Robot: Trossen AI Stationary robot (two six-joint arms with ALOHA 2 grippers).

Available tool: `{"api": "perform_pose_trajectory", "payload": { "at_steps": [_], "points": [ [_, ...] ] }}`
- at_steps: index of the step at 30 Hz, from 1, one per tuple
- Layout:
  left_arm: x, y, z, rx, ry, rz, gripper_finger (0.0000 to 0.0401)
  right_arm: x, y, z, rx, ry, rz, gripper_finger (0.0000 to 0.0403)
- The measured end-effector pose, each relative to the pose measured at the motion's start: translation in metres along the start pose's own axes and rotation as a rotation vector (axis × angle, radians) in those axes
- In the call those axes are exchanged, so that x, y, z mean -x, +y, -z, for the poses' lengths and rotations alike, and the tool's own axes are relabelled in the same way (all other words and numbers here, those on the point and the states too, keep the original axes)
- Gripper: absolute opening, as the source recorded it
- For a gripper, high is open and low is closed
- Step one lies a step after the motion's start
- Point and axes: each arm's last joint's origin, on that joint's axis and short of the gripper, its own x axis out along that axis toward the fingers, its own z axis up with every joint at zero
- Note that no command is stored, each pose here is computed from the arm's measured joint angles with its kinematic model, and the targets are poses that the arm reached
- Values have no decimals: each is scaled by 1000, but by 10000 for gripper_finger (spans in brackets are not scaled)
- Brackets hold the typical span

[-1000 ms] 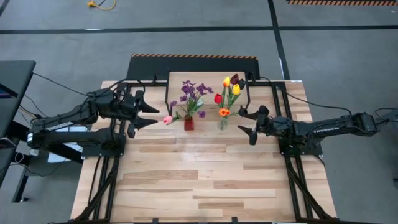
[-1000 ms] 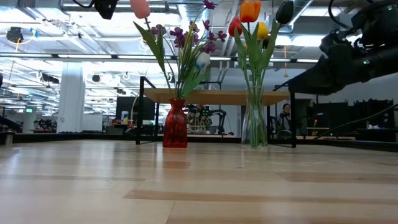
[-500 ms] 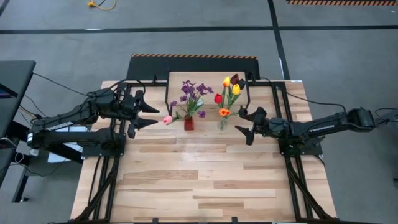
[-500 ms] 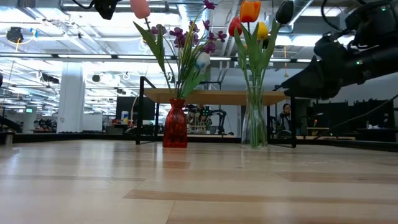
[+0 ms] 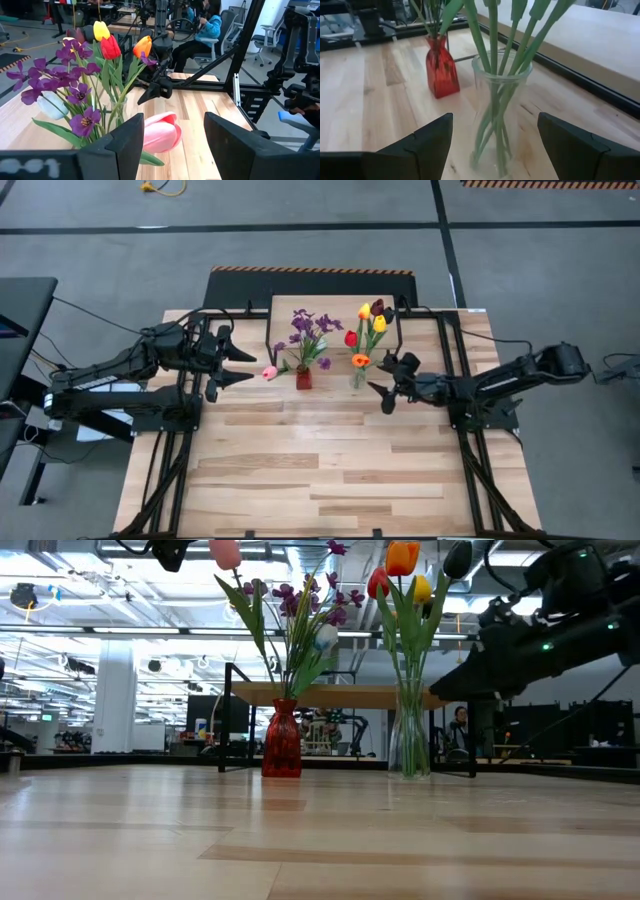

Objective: Pick and place flowers into a vace then onto a shelf
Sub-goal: Put the transparent vase with flowers on the shelf

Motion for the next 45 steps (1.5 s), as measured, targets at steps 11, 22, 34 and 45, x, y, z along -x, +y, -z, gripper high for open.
{"api": "perform_pose_trajectory", "payload": {
  "at_steps": [11,22,34,45],
  "points": [
    [0,0,0,1,1,0,197,-27,1,-6,16,55,63,286],
    [0,0,0,2,1,0,197,-41,-2,-13,8,59,99,286],
    [0,0,0,2,3,0,197,-43,0,-20,-1,39,97,286],
    [0,0,1,2,4,0,197,-43,0,-21,-11,23,95,286]
  ]
}}
